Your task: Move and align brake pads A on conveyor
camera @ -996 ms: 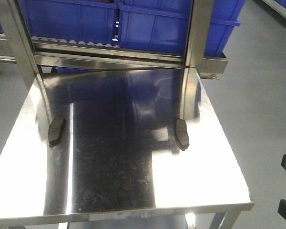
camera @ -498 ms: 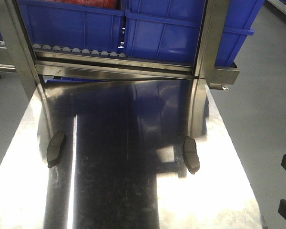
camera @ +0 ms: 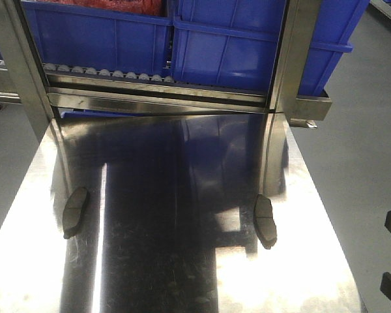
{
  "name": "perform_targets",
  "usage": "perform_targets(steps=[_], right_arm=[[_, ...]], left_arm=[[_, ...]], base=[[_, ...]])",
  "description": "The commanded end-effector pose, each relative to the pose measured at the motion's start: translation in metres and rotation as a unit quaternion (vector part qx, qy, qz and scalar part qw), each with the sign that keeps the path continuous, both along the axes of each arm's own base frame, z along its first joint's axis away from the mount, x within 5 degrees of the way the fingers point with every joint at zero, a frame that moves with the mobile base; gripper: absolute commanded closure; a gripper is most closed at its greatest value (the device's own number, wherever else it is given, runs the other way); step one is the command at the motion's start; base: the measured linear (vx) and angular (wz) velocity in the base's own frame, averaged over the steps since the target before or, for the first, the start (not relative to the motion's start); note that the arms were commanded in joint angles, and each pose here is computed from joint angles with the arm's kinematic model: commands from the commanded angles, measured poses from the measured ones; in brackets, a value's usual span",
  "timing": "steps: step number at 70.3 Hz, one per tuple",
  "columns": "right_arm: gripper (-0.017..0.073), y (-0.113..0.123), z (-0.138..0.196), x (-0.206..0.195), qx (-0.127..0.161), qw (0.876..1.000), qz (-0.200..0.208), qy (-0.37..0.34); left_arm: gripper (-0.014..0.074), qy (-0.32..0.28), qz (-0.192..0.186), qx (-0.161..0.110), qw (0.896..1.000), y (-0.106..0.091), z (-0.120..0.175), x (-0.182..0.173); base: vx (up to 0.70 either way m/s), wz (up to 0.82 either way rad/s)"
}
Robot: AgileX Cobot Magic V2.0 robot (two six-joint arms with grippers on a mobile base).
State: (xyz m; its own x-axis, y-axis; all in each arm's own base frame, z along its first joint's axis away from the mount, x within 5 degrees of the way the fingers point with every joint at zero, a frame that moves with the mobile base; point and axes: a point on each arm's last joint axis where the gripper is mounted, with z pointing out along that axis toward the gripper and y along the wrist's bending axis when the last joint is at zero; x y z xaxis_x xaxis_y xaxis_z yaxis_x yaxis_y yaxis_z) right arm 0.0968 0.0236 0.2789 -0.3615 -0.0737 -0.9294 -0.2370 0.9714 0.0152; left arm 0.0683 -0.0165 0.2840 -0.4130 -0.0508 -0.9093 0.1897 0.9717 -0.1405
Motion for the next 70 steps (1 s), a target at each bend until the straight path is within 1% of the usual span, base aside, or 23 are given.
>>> perform_targets(steps=[1, 63, 68, 70], right_arm=[[0.0566, -0.0003, 0.0147, 0.0027, 0.005, 0.999, -0.003, -0.049], [0.0566, -0.0003, 0.0147, 0.0027, 0.005, 0.999, -0.003, -0.049], [0.0566, -0.0003, 0.0147, 0.0027, 0.005, 0.999, -0.003, -0.049], [0.0566, -0.0003, 0.0147, 0.0027, 0.005, 0.999, -0.003, -0.049]], left_arm=[[0.0599, -0.037, -0.007, -0.012, 0.999, -0.0018, 0.0118, 0.0021], [0.0599, -0.042, -0.007, -0.014, 0.999, -0.002, 0.0127, 0.0024], [0.0576, -0.039, -0.007, -0.013, 0.999, -0.0019, 0.0122, 0.0023], [0.0554, -0.038, -0.007, -0.012, 0.999, -0.0018, 0.0119, 0.0022]], base=[[0.0, 0.0], [0.0, 0.0], [0.0, 0.0], [0.0, 0.0]])
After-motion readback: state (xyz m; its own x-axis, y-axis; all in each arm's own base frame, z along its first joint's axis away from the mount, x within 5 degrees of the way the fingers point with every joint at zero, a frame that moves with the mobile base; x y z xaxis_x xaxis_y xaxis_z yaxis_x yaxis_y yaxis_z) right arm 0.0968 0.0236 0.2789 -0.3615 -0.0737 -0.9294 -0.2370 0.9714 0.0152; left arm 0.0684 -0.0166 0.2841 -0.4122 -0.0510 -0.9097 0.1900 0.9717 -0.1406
